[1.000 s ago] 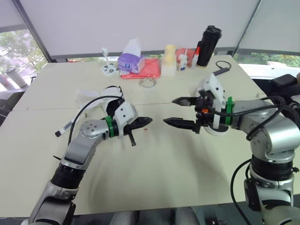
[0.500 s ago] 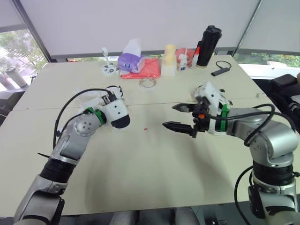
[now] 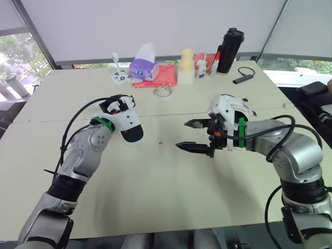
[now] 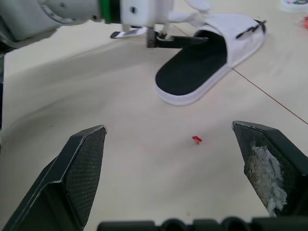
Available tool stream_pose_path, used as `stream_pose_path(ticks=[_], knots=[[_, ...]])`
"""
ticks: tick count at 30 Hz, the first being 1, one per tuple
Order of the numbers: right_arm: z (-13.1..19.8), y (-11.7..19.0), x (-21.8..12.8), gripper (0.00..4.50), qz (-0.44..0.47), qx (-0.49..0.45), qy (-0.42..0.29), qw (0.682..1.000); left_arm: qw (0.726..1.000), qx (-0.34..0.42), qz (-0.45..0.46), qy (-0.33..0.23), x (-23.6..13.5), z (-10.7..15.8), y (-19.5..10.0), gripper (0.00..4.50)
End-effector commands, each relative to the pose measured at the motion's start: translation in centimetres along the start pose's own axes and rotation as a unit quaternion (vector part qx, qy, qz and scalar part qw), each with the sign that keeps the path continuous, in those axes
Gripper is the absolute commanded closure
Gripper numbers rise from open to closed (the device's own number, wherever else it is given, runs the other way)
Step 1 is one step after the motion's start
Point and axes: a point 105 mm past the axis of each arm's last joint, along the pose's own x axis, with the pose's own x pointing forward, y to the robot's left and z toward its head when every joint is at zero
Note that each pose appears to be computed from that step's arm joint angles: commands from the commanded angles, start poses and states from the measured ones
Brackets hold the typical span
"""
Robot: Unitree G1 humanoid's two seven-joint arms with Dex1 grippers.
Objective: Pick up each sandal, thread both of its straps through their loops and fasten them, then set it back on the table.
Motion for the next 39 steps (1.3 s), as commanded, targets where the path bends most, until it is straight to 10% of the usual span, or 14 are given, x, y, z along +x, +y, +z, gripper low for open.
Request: stream_pose_path(ticks=[1,30,39], knots=[[1.2,-0.2,-0.2,0.00,-0.004,-0.026,-0.013,1.000,0.999,0.016,0.021,0.020,0.0,-0.7,0.5,0.03],[0.9,-0.8,0.0,0.00,-0.028,-0.025,-0.009,0.999,0.995,0.020,0.027,0.092,5.9,-5.2,-1.1,0.03],[0.7,-0.9,-0.1,0.00,-0.039,-0.022,-0.008,0.999,0.996,0.012,0.023,0.087,6.3,-5.4,-1.2,4.17]])
